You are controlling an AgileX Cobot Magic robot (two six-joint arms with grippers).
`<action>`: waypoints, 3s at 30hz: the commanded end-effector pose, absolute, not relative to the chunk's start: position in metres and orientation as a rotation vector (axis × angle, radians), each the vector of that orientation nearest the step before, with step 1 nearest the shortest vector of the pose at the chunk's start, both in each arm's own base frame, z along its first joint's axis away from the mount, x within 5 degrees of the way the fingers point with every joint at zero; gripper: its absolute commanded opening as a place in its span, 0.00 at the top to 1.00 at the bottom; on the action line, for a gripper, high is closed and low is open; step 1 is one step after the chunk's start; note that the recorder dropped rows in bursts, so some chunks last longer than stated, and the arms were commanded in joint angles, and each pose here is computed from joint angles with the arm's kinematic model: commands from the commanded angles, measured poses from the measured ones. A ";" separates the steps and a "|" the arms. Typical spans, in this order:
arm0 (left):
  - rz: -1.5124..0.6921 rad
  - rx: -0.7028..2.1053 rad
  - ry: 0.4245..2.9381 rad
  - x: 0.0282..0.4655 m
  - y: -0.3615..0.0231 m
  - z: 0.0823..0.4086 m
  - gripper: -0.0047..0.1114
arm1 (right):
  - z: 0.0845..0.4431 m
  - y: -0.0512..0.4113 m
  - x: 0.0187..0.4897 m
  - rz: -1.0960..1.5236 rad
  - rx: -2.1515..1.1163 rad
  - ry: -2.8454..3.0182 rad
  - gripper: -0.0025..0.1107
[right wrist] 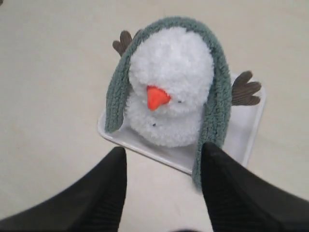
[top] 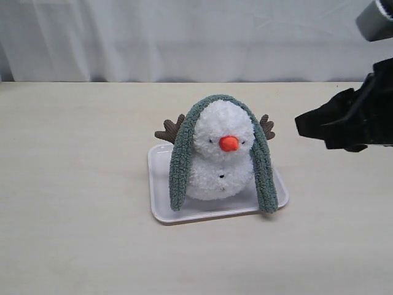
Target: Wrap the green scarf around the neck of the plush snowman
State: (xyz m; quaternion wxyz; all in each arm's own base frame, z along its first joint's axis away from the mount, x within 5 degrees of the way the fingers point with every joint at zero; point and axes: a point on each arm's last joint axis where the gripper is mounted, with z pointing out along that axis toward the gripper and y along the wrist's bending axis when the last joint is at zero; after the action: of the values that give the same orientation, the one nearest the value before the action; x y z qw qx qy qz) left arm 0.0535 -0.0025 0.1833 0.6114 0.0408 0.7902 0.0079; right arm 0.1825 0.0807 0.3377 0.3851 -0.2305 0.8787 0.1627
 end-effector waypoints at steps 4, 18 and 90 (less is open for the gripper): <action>0.045 0.097 1.671 0.056 -0.002 0.196 0.96 | 0.358 0.065 0.146 0.356 -0.525 1.991 0.57; -0.226 -0.136 1.227 0.051 -0.001 0.236 0.96 | 0.369 0.041 0.085 0.268 -0.465 1.648 0.92; -0.390 0.828 2.164 0.328 -0.234 0.214 0.60 | 0.367 0.029 0.058 0.258 -0.390 1.484 0.94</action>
State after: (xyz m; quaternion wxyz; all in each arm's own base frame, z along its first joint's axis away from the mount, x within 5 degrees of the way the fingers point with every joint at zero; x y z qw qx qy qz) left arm 0.3251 -0.2313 0.2218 0.3899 0.3316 0.8454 -0.1526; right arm 0.0582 0.0298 0.3673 0.7097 -0.1761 0.6717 0.1187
